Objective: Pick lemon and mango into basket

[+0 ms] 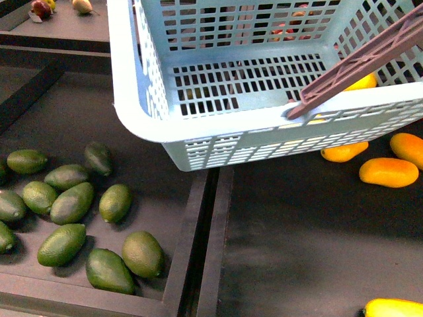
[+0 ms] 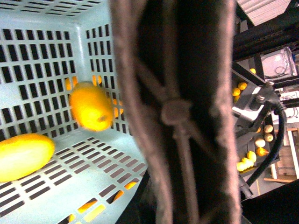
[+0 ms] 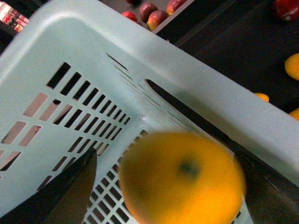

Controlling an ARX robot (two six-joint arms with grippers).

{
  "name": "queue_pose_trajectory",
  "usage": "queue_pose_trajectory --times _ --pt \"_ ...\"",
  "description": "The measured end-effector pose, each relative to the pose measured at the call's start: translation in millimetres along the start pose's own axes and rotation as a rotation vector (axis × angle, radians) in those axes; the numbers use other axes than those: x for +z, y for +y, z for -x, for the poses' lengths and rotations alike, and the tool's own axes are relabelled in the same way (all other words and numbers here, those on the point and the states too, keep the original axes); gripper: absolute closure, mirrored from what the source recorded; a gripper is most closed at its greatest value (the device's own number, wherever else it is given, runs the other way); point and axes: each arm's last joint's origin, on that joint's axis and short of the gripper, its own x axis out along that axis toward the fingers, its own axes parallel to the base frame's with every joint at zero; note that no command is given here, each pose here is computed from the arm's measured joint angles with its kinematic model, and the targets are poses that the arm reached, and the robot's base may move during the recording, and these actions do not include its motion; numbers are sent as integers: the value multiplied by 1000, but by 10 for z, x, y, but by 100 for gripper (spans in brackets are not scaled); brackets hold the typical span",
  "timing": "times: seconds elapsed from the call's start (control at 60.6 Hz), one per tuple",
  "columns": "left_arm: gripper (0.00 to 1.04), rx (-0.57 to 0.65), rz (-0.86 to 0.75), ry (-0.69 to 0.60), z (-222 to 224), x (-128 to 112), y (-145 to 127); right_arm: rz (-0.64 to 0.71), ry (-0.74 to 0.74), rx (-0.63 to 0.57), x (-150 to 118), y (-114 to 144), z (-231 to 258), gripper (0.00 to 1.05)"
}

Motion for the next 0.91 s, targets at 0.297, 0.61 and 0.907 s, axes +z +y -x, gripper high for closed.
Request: queue_pose_trajectory --times 0.297,0.61,0.907 --pt "100 -20 9 25 -9 -39 -33 -45 -16 24 222 -193 148 9" --pt "100 -31 11 37 -11 -51 -45 -20 -55 157 505 -588 782 9" --pt "100 3 3 -3 0 1 1 11 -95 307 637 -782 1504 9"
